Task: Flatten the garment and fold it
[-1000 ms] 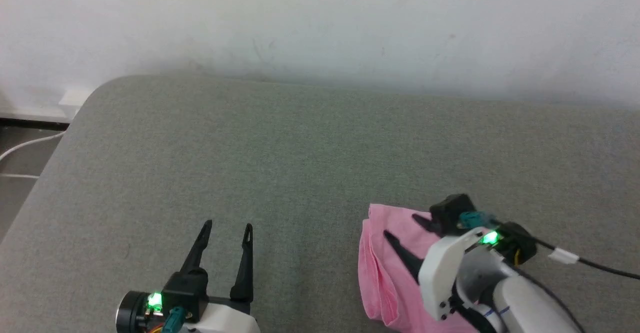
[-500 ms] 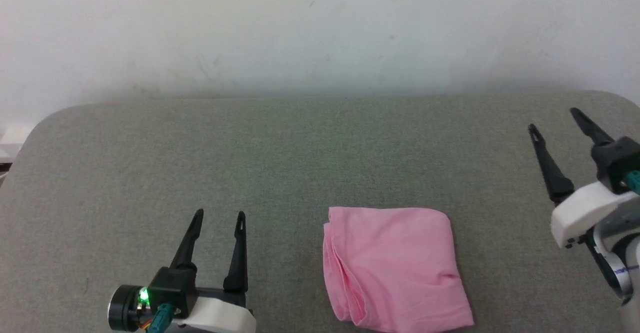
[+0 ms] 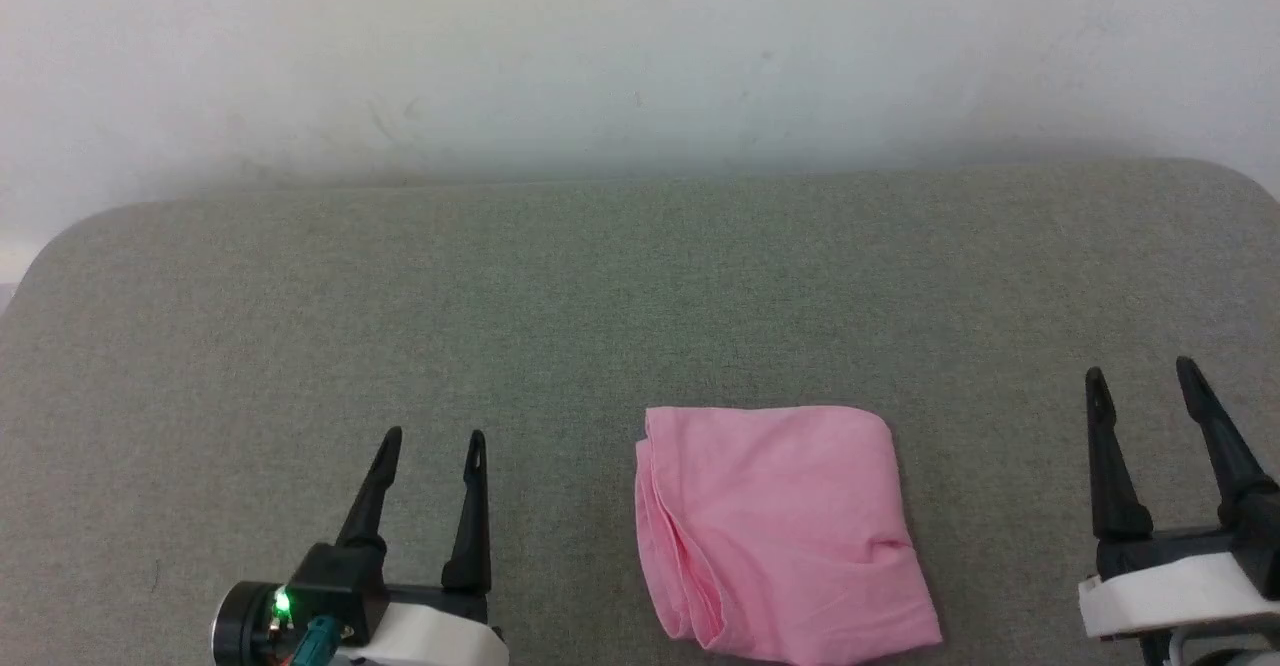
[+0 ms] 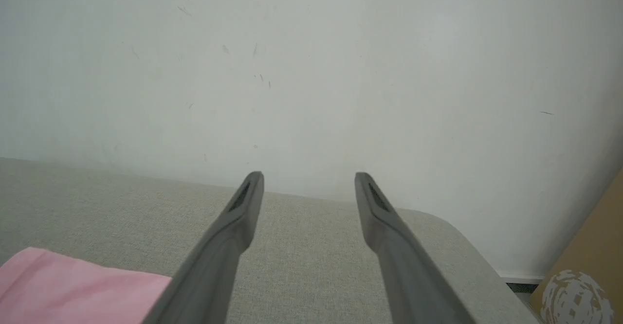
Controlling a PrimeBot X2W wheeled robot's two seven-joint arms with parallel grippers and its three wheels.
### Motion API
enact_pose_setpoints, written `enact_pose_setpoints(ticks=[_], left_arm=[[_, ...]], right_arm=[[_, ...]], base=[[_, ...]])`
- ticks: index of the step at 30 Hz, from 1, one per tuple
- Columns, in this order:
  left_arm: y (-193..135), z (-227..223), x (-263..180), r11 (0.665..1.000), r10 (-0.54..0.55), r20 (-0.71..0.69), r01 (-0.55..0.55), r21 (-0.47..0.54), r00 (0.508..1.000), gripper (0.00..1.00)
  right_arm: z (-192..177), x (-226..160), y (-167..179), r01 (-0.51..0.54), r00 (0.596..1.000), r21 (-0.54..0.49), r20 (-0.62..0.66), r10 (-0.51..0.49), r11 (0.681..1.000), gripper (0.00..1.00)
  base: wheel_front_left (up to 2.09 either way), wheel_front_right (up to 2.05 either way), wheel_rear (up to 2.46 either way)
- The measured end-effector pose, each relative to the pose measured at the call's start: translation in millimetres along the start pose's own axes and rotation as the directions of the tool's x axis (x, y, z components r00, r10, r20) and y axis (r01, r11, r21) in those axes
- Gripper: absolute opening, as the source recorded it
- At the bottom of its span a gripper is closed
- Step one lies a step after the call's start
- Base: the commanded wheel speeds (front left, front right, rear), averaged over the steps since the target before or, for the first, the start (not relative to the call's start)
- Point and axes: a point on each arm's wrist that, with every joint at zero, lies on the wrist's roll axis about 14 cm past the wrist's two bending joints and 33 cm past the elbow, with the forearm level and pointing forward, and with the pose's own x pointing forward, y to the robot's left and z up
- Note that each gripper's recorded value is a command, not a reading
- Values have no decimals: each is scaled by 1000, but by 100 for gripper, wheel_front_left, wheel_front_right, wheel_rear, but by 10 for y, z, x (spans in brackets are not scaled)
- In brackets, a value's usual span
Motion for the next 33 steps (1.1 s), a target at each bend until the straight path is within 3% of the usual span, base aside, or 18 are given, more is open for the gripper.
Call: enact_pose_setpoints(ticks=[14,19,22,26,33], left_arm=[[51,-27,-41,1000,16,-10,-16,4,1000,100],[46,-57,-54,1000,13,-20,-13,1,1000,100],[59,-96,-62,1000,17,-33,-17,4,999,100],[76,-153,-56,1000,22,-51,-22,4,998,100],[119,-207,-2,999,36,-66,-35,8,997,100]], right_arm=[[-40,-34,156,-27,1000,28,-2,28,999,100],[-266,-16,337,-99,984,82,-140,109,992,100],[-522,-66,510,-169,930,146,-304,207,975,100],[-849,-229,722,-228,783,273,-520,342,935,100],[-1094,-273,983,-220,578,437,-662,478,872,100]], base=[[0,0,0],[0,0,0],[0,0,0],[0,0,0],[0,0,0]])
